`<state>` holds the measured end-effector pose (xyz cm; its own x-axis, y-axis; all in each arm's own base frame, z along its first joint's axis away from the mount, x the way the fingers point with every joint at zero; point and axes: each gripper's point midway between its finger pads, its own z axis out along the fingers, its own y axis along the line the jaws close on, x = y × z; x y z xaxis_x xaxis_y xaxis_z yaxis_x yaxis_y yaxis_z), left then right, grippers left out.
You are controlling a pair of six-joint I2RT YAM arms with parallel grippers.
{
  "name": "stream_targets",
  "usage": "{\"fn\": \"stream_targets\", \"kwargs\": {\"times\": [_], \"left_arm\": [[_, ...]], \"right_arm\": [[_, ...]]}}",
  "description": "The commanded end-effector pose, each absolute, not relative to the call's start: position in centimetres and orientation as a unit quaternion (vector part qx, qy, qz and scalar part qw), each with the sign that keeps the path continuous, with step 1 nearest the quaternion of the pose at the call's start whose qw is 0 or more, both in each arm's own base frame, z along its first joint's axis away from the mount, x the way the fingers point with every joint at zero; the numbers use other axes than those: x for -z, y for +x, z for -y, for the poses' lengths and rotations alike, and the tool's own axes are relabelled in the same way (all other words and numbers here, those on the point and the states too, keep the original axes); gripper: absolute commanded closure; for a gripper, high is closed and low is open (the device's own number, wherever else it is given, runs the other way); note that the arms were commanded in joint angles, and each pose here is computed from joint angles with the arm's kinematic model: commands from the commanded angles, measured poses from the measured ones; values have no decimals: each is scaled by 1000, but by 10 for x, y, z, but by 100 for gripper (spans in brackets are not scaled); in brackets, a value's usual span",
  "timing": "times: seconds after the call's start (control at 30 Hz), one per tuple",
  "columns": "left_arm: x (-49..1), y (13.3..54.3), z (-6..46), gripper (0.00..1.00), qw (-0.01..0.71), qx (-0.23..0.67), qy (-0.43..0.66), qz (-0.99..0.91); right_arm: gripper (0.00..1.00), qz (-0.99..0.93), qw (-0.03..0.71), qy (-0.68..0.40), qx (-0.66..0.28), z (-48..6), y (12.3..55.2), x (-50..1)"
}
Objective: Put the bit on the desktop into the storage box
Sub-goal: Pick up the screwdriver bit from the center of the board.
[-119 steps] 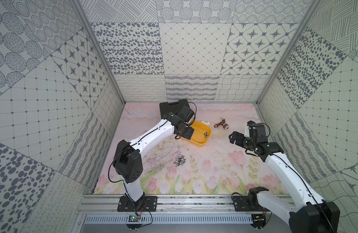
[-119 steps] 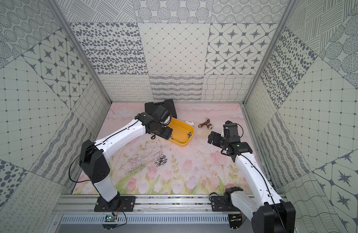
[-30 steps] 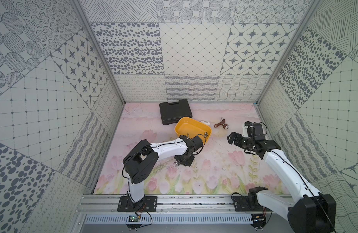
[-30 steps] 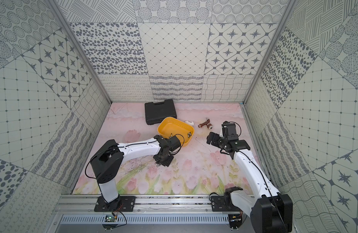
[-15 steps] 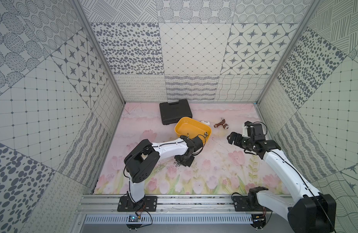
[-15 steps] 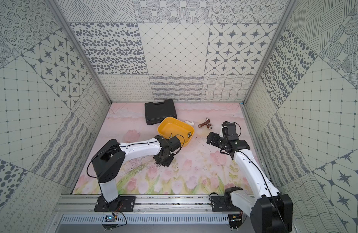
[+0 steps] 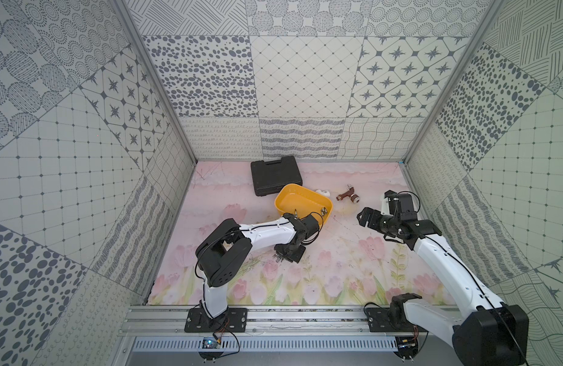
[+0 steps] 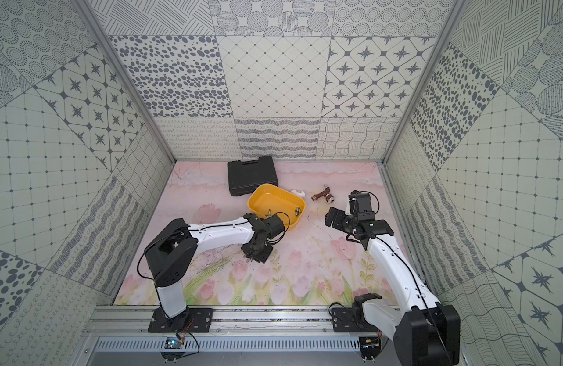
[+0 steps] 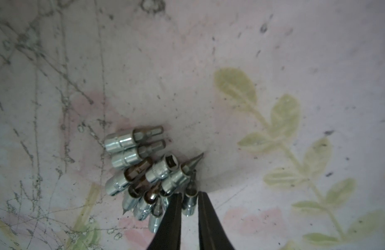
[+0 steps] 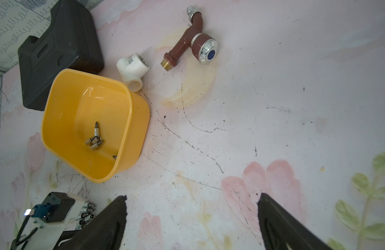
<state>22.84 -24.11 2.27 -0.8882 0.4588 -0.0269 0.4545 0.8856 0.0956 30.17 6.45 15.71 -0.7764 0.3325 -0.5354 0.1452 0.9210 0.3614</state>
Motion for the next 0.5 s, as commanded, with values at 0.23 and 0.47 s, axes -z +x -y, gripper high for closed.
{"fn": "stream_targets", "kwargs": {"times": [0.23, 0.47], "left_arm": [[-19, 218, 242, 81, 6, -40, 244, -969], [-15, 216, 241, 79, 3, -46, 244, -969]], "right_arm": [[3, -920, 335, 125, -162, -66, 313, -174], [4, -920, 334, 124, -162, -67, 314, -173]]}}
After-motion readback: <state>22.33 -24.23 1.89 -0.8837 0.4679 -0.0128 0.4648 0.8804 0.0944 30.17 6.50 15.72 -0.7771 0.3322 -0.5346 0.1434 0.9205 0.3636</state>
